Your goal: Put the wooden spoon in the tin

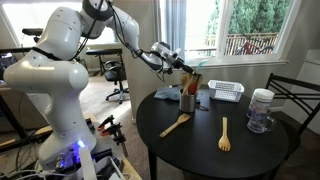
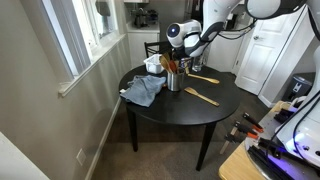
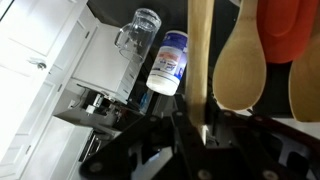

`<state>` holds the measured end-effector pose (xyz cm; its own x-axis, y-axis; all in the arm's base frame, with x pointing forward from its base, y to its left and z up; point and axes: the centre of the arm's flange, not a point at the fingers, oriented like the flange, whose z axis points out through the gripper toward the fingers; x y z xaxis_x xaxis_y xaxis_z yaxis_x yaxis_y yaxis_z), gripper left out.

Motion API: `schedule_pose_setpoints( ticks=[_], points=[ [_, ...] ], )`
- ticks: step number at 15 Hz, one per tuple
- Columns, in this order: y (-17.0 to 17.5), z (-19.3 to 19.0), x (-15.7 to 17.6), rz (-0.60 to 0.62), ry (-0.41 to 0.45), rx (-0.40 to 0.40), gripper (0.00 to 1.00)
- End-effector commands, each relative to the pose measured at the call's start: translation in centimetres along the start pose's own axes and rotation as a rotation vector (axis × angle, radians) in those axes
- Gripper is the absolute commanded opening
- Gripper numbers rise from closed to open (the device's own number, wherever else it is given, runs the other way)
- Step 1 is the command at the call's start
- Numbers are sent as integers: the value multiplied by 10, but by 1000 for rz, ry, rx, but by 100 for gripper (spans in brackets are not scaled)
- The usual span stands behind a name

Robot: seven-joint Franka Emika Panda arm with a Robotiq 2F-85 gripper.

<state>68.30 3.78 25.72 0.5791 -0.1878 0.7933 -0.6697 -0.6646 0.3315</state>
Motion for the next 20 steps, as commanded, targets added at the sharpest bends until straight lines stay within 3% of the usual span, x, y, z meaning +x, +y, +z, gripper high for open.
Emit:
schedule_pose_setpoints(
  ticks=[1, 8, 13, 17, 18, 19, 20],
  points=[
    [5, -10, 0, 60, 98, 38, 11],
    [-2, -7, -26, 148, 312, 94, 11],
    [-18, 7, -69, 193, 381, 131, 11],
    [-20, 19, -89, 212, 367, 139, 11],
    [-19, 22, -92, 215, 357, 138, 17],
    [-18, 25, -94, 222, 342, 136, 48],
    [-16, 28, -94, 226, 330, 133, 49]
  ],
)
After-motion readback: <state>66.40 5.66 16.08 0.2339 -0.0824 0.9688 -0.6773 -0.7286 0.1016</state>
